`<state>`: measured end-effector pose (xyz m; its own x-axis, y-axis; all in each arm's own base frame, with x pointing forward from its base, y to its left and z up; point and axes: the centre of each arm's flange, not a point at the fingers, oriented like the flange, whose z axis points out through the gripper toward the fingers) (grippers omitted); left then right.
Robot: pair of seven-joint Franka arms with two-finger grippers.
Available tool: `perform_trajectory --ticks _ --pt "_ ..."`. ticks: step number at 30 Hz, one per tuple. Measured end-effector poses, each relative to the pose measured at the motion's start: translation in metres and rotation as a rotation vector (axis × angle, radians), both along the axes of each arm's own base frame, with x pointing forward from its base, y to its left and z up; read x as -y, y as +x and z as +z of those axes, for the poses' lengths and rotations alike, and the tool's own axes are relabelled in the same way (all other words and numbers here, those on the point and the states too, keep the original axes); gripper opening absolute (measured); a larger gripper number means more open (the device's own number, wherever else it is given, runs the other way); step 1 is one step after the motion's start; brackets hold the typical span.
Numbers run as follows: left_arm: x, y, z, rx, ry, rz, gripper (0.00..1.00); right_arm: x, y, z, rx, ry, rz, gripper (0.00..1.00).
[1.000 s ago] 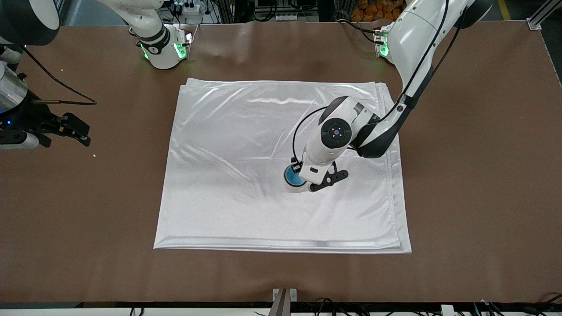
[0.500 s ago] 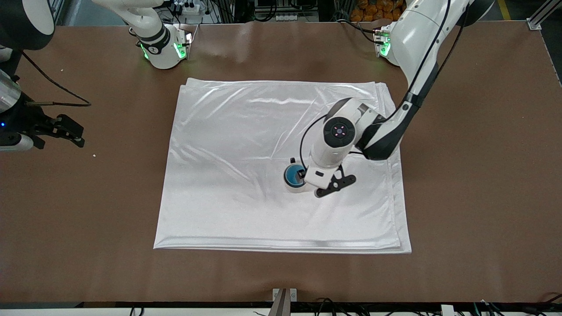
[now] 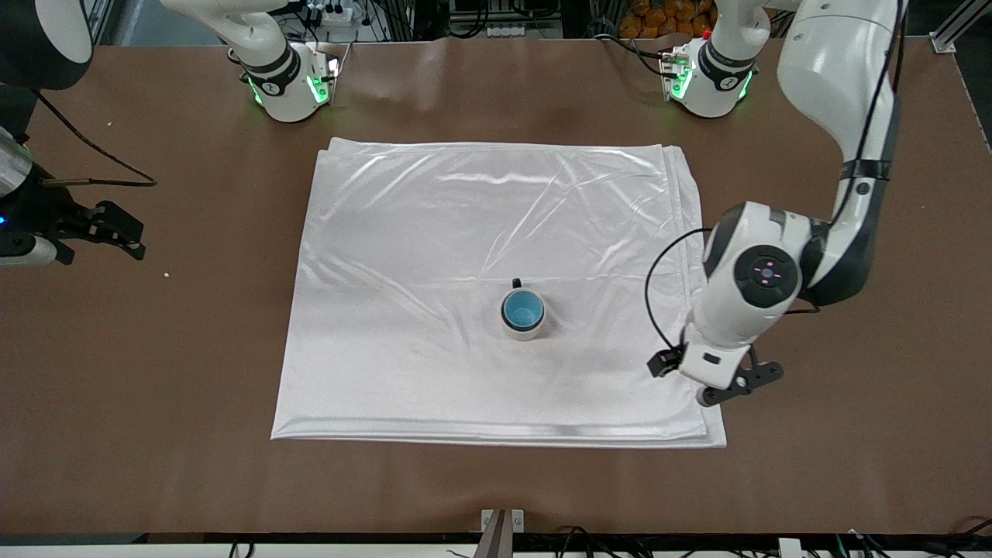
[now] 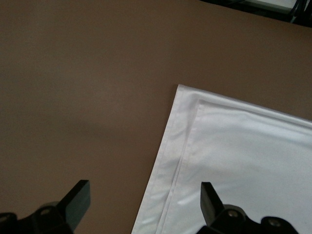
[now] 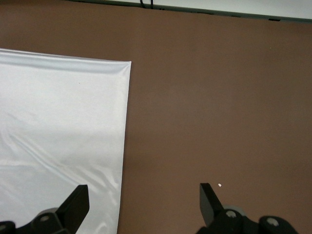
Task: Place blue cup into white mug on cloth
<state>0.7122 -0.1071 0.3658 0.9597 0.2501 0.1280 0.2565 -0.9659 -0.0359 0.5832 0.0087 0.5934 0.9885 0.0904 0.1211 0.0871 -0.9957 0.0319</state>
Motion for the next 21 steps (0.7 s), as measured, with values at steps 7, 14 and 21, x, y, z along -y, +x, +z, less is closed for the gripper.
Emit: perform_trajectory --ticks 7,14,21 --pt "0.001 -0.001 0.002 -0.001 0.001 -0.012 1.00 -0.002 0.000 0.000 -0.001 0.001 0.003 1.00" --pt "-0.025 0.000 0.014 -0.016 -0.049 -0.122 1.00 -0.005 -0.003 0.002 -0.016 0.003 0.008 1.00" --pt "-0.070 -0.011 0.064 -0.035 -0.053 -0.204 1.00 -0.006 -0.007 0.010 -0.025 0.005 0.009 1.00"
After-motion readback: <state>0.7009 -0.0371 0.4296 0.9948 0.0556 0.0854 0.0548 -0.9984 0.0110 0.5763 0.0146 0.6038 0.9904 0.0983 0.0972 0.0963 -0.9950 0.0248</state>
